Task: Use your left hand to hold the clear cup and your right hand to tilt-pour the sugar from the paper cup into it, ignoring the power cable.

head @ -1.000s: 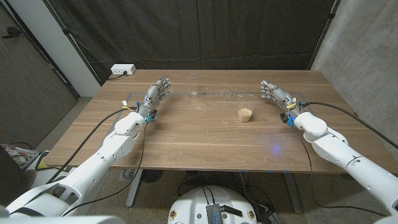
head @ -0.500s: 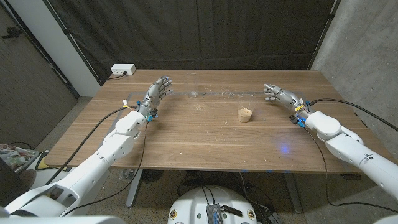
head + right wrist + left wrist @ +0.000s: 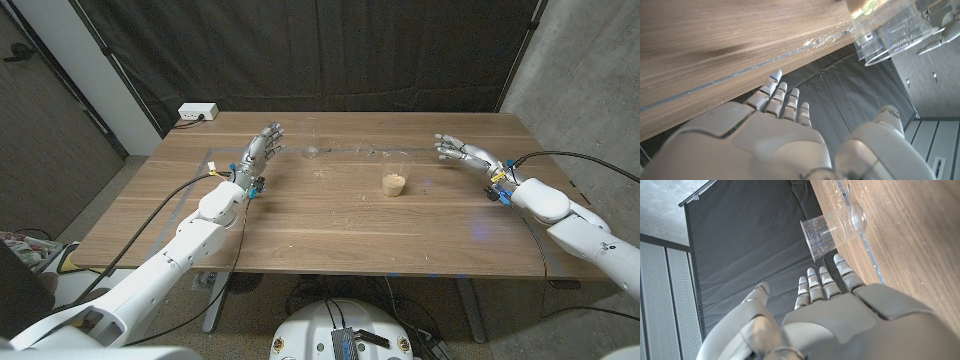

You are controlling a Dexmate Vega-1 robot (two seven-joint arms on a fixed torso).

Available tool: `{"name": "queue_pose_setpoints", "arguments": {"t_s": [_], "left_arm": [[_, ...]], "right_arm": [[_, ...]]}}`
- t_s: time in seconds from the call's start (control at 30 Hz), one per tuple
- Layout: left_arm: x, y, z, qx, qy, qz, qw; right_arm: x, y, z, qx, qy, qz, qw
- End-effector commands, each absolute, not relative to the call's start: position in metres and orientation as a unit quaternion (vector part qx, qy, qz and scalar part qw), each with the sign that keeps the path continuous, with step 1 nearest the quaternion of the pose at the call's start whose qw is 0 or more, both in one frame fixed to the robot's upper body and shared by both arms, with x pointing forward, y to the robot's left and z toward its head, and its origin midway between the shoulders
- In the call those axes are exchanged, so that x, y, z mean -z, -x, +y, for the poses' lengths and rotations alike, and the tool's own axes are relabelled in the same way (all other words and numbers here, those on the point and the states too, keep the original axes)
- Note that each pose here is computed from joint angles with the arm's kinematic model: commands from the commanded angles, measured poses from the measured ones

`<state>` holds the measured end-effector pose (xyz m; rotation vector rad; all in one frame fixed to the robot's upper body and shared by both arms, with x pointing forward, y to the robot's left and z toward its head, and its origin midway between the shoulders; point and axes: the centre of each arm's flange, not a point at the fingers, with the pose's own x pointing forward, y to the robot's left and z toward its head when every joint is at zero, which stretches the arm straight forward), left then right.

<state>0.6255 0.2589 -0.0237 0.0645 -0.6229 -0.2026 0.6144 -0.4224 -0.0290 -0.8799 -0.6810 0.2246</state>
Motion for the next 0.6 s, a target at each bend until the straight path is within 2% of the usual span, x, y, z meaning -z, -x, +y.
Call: {"name": "queue_pose_setpoints", "arguments": {"t_s": [0.03, 0.33, 0.6], "left_arm": [[0.034, -0.616, 0.242, 0.082, -0.037, -0.315, 0.945], [0.032, -0.613, 0.245, 0.078, -0.046, -0.312, 0.946], [0.03, -0.604, 0.246, 0.071, -0.055, -0.316, 0.944]], "right_arm": [[0.037, -0.615, -0.434, -0.107, 0.492, -0.325, 0.8], [0.036, -0.621, -0.427, -0.116, 0.533, -0.304, 0.781], [0.037, -0.624, -0.42, -0.125, 0.595, -0.292, 0.738]]}}
